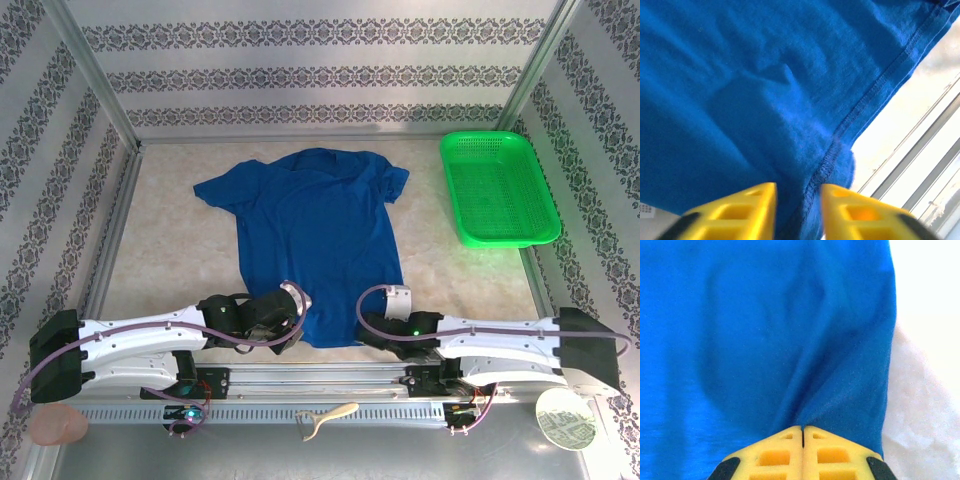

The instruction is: Fold the inside-out t-shirt

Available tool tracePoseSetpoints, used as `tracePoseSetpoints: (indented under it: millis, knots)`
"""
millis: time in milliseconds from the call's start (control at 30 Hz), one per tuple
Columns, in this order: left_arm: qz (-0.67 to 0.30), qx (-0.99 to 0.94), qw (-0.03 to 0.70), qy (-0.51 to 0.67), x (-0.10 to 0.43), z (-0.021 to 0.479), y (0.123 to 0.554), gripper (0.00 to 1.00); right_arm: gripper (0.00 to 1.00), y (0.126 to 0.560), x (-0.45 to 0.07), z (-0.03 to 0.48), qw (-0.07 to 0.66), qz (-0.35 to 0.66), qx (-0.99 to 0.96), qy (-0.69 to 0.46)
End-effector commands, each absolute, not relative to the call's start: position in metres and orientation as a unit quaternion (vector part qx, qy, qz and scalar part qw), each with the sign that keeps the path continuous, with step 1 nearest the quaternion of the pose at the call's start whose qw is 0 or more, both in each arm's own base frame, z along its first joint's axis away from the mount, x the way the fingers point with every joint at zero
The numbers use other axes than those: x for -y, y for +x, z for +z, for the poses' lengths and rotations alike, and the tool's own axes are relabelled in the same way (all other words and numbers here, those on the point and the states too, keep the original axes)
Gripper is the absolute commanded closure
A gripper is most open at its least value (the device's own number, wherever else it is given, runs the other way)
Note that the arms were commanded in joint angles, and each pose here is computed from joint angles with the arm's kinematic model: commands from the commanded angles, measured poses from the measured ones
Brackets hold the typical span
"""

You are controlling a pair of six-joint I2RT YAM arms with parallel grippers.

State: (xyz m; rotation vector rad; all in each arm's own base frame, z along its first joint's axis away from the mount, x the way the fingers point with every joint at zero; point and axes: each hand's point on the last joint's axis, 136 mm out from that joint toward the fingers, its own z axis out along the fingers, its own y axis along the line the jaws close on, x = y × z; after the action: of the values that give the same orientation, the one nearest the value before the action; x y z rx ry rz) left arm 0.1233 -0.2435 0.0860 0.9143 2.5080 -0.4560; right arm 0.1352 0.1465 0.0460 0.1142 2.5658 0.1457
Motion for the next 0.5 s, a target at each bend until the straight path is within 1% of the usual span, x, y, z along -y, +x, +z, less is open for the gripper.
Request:
tracePoseSetpoints:
  millis: [0, 33, 100, 167, 267, 467]
  knots:
    - [-0.152, -0.908, 0.213, 0.327, 0.234, 0.085, 0.123, 0.4, 1.0, 0.143, -0.149, 0.075, 0.306, 0.085, -0.948, 0.035]
    - [-0.15, -0.908, 0.214, 0.327, 0.233, 0.085, 0.123, 0.33, 1.0, 0.144, -0.149, 0.081, 0.31, 0.098, -0.945, 0.039]
    - [-0.147, -0.908, 0.218, 0.326, 0.229, 0.088, 0.123, 0.21, 1.0, 0.146, -0.146, 0.091, 0.318, 0.119, -0.939, 0.049]
    - [-0.148, -0.906, 0.225, 0.326, 0.227, 0.093, 0.124, 0.13, 1.0, 0.147, -0.141, 0.098, 0.325, 0.134, -0.934, 0.06]
    - [-0.161, -0.898, 0.238, 0.333, 0.232, 0.105, 0.125, 0.09, 1.0, 0.149, -0.137, 0.109, 0.336, 0.162, -0.925, 0.076]
    - [-0.184, -0.874, 0.243, 0.378, 0.268, 0.118, 0.13, 0.08, 1.0, 0.153, -0.133, 0.132, 0.359, 0.212, -0.904, 0.1]
